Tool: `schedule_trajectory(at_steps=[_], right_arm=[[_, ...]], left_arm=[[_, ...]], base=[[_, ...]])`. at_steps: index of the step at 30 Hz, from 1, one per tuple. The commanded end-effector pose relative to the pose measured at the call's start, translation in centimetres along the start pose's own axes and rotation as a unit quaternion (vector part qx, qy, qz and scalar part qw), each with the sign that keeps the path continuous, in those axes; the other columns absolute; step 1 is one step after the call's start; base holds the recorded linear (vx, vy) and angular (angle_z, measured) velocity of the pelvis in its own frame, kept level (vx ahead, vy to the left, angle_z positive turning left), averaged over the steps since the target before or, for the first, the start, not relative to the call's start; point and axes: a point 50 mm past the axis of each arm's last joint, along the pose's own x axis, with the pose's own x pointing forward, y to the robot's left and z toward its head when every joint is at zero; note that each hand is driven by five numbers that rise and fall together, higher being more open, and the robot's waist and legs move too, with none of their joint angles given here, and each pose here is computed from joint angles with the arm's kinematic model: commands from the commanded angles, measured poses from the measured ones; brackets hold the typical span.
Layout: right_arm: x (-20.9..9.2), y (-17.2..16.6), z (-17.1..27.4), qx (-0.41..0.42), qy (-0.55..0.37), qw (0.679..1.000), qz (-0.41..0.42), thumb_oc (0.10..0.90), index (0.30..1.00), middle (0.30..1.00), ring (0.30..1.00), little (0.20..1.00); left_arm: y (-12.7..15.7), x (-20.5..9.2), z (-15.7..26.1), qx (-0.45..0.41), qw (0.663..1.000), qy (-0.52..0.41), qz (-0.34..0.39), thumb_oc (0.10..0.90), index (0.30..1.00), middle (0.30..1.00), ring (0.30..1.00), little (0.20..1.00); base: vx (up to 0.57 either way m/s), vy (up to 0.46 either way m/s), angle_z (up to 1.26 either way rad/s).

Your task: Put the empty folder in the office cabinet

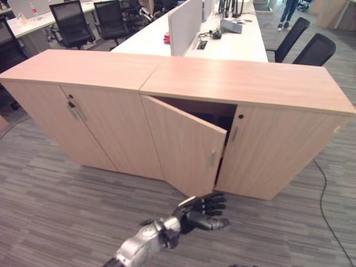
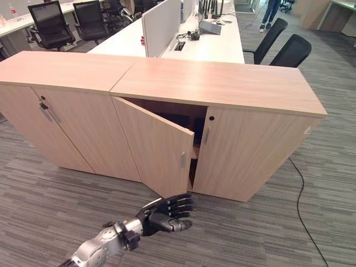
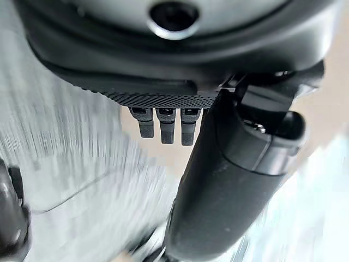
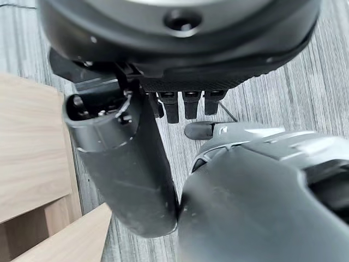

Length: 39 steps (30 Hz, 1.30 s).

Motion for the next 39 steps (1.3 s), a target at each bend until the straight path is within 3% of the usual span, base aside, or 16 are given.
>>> schedule_trajectory(at_steps=[1, 7, 15, 23, 28, 30, 35, 39], right_arm=[[-0.6, -3.5, -1.1, -0.063, 0.014, 0.997, -0.032, 0.8, 0.9, 0.9, 0.9, 0.9], [-0.7, -4.5, -1.2, -0.112, 0.034, 0.992, -0.046, 0.8, 0.9, 0.9, 0.9, 0.9], [-0.6, -4.1, -1.2, -0.141, 0.038, 0.989, -0.04, 0.8, 0.9, 0.9, 0.9, 0.9], [-0.5, -3.7, 0.7, -0.147, 0.007, 0.988, -0.046, 0.8, 0.9, 0.9, 0.9, 0.9], [-0.2, -2.4, 2.6, -0.167, -0.018, 0.985, -0.037, 0.8, 0.9, 0.9, 0.9, 0.9], [-0.2, -2.7, 2.5, -0.196, 0.0, 0.98, -0.037, 0.8, 0.9, 0.9, 0.9, 0.9], [-0.3, -2.9, 1.6, -0.249, 0.031, 0.968, -0.03, 0.8, 0.9, 0.9, 0.9, 0.9], [-0.3, -3.1, 2.0, -0.324, 0.04, 0.945, -0.028, 0.8, 0.9, 0.9, 0.9, 0.9]], left_arm=[[0.6, -0.8, 3.7, 0.019, 0.995, -0.093, -0.008, 0.8, 0.9, 0.9, 0.9, 0.9], [3.3, -2.8, 1.9, 0.021, 0.995, -0.072, 0.07, 0.8, 0.9, 0.9, 0.9, 0.9], [3.5, -2.4, 1.4, 0.048, 0.991, -0.067, 0.107, 0.8, 0.9, 0.9, 0.9, 0.9], [4.1, -3.0, 2.7, 0.131, 0.971, -0.102, 0.174, 0.8, 0.9, 0.9, 0.9, 0.9], [5.9, -3.7, 1.2, 0.074, 0.966, -0.096, 0.23, 0.8, 0.9, 0.9, 0.9, 0.9], [6.9, -3.8, -0.5, 0.003, 0.966, -0.08, 0.245, 0.8, 0.9, 0.9, 0.9, 0.9], [8.1, -4.0, -2.5, -0.039, 0.96, -0.043, 0.272, 0.8, 0.9, 0.9, 0.9, 0.9], [9.8, -5.1, -6.8, -0.101, 0.929, 0.042, 0.355, 0.8, 0.9, 0.9, 0.9, 0.9]], base=[[0.05, -0.209, -0.22], [0.07, -0.199, -0.18], [0.01, -0.169, -0.08], [-0.05, -0.132, -0.24], [-0.05, 0.019, -0.52], [0.0, 0.057, -0.34], [0.02, 0.072, -0.25], [0.09, 0.173, -0.33]])
